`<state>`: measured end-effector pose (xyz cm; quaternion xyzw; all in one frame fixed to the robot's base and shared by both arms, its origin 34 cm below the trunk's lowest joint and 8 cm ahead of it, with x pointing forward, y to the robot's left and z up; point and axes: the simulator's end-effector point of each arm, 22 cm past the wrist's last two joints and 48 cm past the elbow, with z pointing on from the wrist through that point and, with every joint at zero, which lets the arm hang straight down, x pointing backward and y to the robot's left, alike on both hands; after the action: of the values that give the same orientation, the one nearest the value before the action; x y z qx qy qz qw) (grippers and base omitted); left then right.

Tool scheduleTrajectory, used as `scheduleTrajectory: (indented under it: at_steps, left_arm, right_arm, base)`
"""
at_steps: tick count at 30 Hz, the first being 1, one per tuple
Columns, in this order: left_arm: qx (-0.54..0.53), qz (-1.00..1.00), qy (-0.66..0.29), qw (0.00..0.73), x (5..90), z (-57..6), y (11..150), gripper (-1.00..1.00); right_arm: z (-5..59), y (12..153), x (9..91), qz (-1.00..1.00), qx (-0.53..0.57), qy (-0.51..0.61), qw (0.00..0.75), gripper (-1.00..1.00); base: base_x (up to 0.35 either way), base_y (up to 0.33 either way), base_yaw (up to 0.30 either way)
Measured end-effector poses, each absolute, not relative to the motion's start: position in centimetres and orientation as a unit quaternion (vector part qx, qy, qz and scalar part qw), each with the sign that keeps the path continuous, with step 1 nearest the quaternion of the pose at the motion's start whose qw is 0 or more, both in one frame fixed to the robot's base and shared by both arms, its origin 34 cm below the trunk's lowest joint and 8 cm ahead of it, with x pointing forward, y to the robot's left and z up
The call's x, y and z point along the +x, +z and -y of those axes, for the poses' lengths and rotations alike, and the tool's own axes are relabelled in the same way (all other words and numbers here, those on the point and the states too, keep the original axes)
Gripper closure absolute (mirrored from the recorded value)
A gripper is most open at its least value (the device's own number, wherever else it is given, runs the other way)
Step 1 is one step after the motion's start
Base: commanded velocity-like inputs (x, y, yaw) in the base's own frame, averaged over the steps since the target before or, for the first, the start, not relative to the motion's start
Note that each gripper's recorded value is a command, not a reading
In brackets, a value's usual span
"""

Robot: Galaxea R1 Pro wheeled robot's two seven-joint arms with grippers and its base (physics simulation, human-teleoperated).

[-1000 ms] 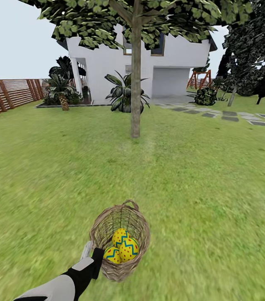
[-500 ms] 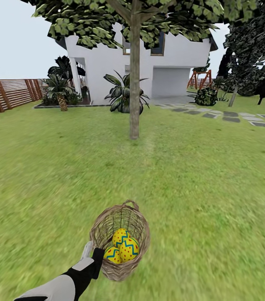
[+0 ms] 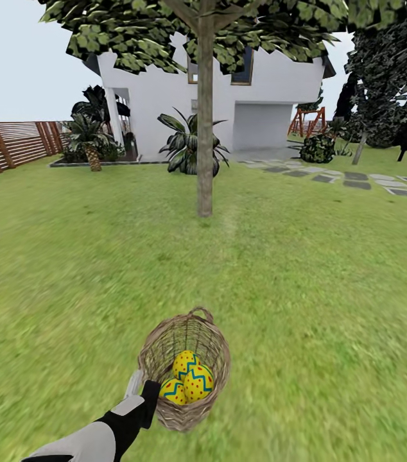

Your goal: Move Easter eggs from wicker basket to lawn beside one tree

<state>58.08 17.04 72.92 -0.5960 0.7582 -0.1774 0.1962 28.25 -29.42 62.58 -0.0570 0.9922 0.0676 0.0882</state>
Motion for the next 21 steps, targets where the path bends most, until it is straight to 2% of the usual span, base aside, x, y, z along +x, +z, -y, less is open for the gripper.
scheduleTrajectory:
  at_steps: [18, 21]
  left_arm:
    - [-0.595, -0.759, -0.178, 0.196, 58.07, -16.89, 72.94, 1.00]
    - [-0.595, -0.759, -0.178, 0.196, 58.08, -16.93, 72.94, 1.00]
  right_arm:
    - [29.47, 62.59, 28.28, -0.992, -0.056, 0.068, 0.089, -1.00]
    - [29.72, 62.61, 28.31, -0.992, -0.054, 0.066, 0.089, -1.00]
  base:
    - [0.330, -0.089, 0.000]
    - [0.330, -0.089, 0.203]
